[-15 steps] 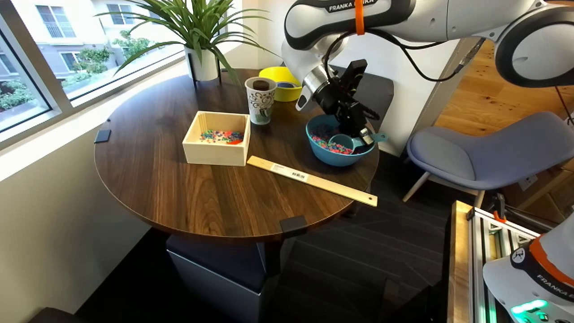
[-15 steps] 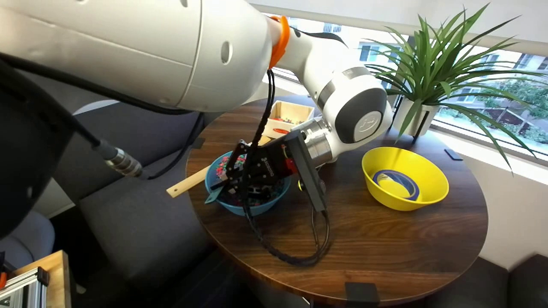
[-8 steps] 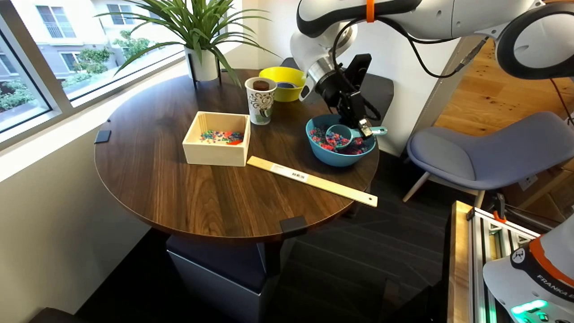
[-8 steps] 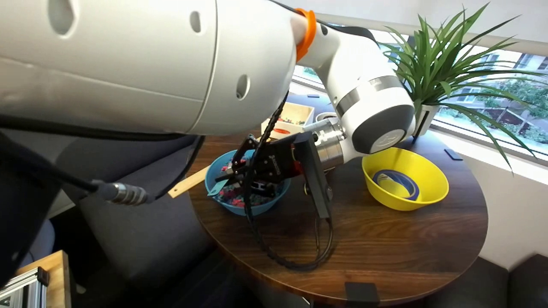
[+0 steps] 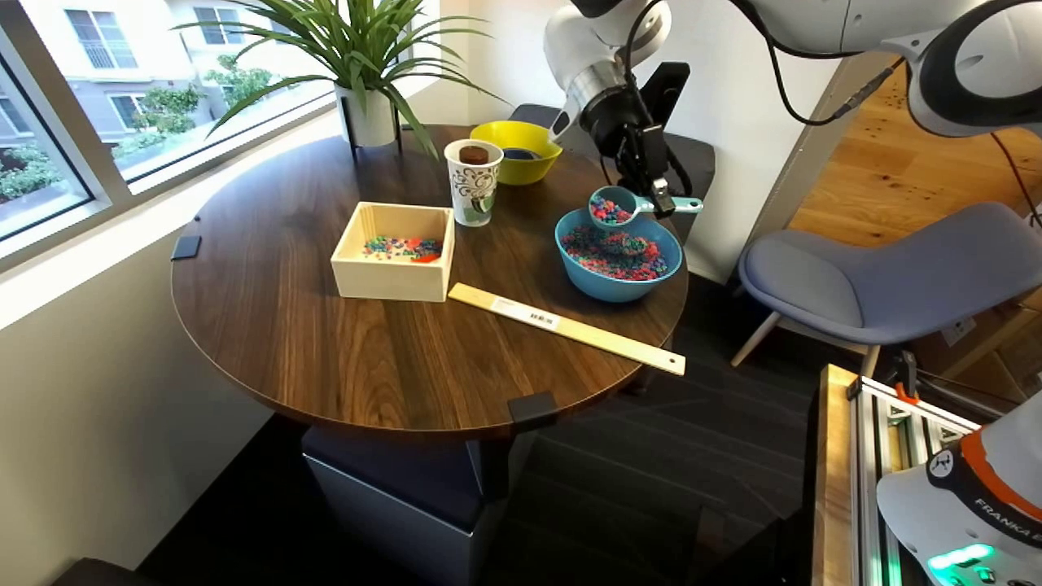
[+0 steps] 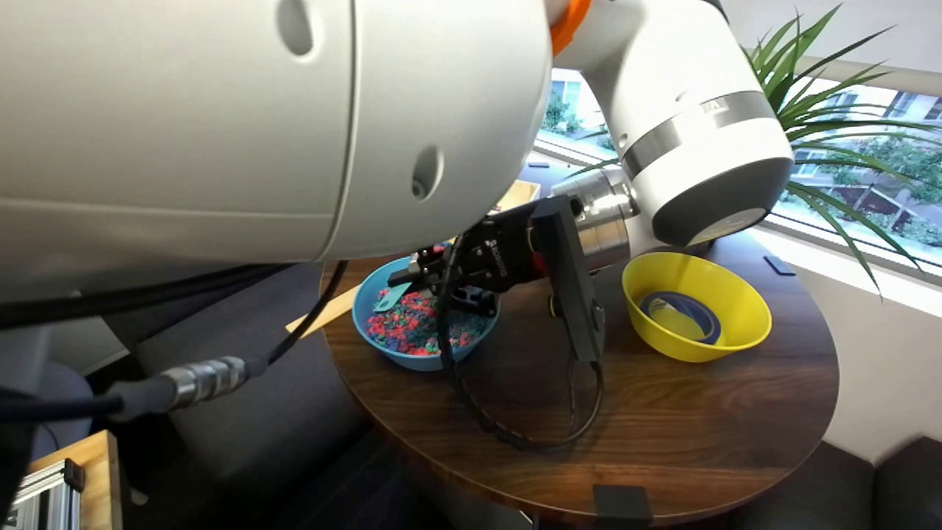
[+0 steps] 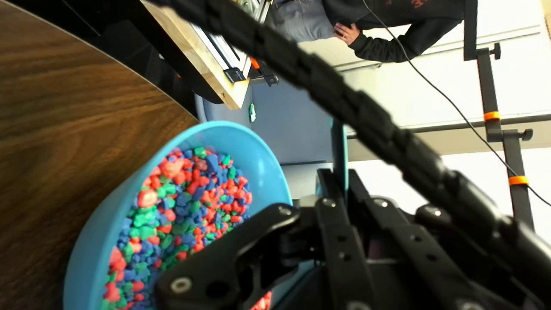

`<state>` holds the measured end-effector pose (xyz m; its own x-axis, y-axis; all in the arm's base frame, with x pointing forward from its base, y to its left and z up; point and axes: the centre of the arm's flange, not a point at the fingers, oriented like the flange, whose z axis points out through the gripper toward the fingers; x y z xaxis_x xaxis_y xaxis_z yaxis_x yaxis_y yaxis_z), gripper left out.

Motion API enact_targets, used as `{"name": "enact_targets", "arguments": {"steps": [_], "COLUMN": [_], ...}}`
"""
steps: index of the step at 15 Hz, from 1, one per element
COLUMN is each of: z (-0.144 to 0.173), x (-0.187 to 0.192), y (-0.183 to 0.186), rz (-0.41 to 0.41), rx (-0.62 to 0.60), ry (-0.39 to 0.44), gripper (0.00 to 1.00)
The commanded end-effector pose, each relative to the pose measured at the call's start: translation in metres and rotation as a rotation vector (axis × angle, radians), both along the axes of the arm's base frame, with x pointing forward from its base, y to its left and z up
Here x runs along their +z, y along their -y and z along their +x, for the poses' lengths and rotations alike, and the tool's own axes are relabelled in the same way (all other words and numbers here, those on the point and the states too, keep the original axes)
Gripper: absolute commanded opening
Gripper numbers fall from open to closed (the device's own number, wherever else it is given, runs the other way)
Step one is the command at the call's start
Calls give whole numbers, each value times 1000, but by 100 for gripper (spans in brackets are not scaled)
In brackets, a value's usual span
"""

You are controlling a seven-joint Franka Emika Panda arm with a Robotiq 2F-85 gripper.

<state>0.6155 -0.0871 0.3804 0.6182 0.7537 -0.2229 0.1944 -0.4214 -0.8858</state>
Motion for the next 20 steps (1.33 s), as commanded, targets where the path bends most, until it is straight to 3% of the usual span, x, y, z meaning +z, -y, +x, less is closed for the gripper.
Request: {"name": "enact_targets", "arguments": {"steps": [1, 4, 5, 14, 20], "z": [0, 0, 0, 22, 47], "x": [5, 8, 8, 12, 11], "y": [-1, -4, -4, 49, 62], "rz": [13, 25, 25, 51, 97], "rx": [4, 10, 11, -262, -398], "ry": [11, 19, 19, 10, -14], "gripper": [8, 8, 2, 2, 2]}}
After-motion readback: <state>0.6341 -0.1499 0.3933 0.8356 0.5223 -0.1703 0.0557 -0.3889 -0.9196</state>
